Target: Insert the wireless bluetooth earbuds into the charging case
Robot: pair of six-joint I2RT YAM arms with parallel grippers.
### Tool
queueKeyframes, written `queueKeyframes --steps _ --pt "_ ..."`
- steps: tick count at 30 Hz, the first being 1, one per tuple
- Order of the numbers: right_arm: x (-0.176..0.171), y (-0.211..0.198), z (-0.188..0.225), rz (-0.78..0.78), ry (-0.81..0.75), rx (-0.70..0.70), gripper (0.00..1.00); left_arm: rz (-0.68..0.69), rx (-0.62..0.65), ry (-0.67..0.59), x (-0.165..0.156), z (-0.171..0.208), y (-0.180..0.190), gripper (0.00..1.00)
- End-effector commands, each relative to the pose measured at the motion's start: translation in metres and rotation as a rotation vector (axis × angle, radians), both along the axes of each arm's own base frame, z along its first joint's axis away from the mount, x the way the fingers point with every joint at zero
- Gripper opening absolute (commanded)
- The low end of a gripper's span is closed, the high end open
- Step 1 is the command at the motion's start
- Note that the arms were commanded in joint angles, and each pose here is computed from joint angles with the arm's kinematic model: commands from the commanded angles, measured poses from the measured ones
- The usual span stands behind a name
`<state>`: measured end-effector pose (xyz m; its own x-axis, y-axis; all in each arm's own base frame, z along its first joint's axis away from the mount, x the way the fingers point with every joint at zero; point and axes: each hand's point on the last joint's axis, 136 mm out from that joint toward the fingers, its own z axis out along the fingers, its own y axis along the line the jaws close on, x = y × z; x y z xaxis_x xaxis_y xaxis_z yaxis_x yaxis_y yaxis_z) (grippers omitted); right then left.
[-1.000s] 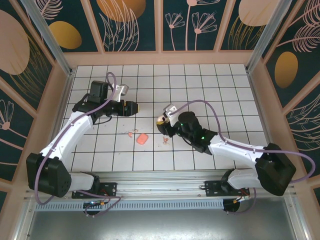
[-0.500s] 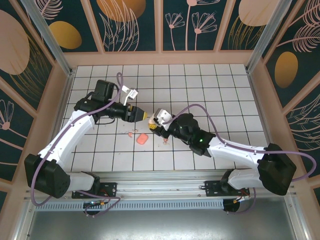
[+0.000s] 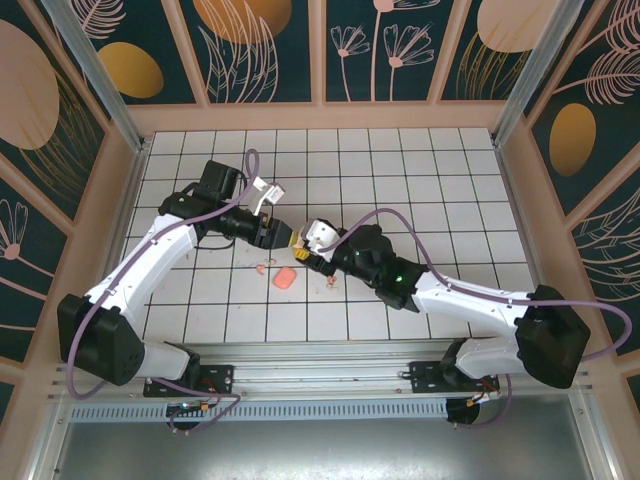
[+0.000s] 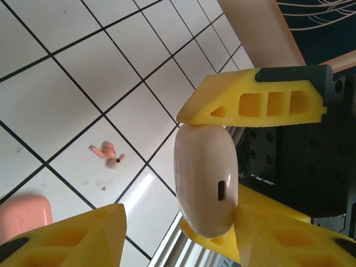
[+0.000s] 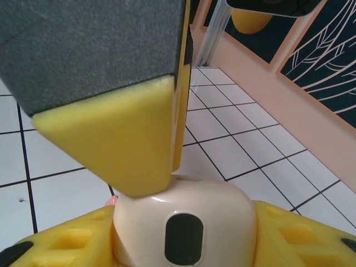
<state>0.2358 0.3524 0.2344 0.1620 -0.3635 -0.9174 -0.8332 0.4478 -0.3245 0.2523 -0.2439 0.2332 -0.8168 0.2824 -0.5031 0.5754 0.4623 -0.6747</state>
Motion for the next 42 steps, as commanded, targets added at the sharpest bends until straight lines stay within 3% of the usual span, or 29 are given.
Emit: queueKeyframes --steps 1,8,17,20,23,28,34,42 --pt "0.002 0.011 0.032 0.008 -0.072 0.050 0.44 -0.040 -0.019 -0.005 -0.006 0.007 -0.004 0.54" --pt "0.003 0.020 0.027 0.012 -0.083 0.017 0.44 -0.051 -0.030 -0.003 -0.010 0.008 -0.005 0.52" --pt "0.005 0.022 0.026 -0.011 -0.099 0.013 0.44 -0.057 -0.031 0.000 -0.011 0.006 -0.006 0.24" --pt "0.005 0.015 0.034 -0.038 -0.099 0.060 0.51 -0.038 -0.030 -0.024 -0.005 0.005 -0.007 0.19" --pt "0.003 0.000 0.044 -0.060 -0.073 0.141 0.66 -0.027 -0.108 -0.059 0.004 0.011 -0.015 0.18" --pt "-0.002 -0.037 0.071 0.020 0.081 0.352 0.72 -0.049 -0.394 -0.128 0.003 0.044 -0.031 0.16" --pt "-0.008 -0.071 0.095 0.145 0.263 0.565 0.72 -0.036 -0.479 -0.261 0.000 0.074 -0.028 0.16" --pt "-0.021 -0.063 0.115 0.340 0.466 0.624 0.58 -0.029 -0.572 -0.361 -0.015 0.103 -0.022 0.17"
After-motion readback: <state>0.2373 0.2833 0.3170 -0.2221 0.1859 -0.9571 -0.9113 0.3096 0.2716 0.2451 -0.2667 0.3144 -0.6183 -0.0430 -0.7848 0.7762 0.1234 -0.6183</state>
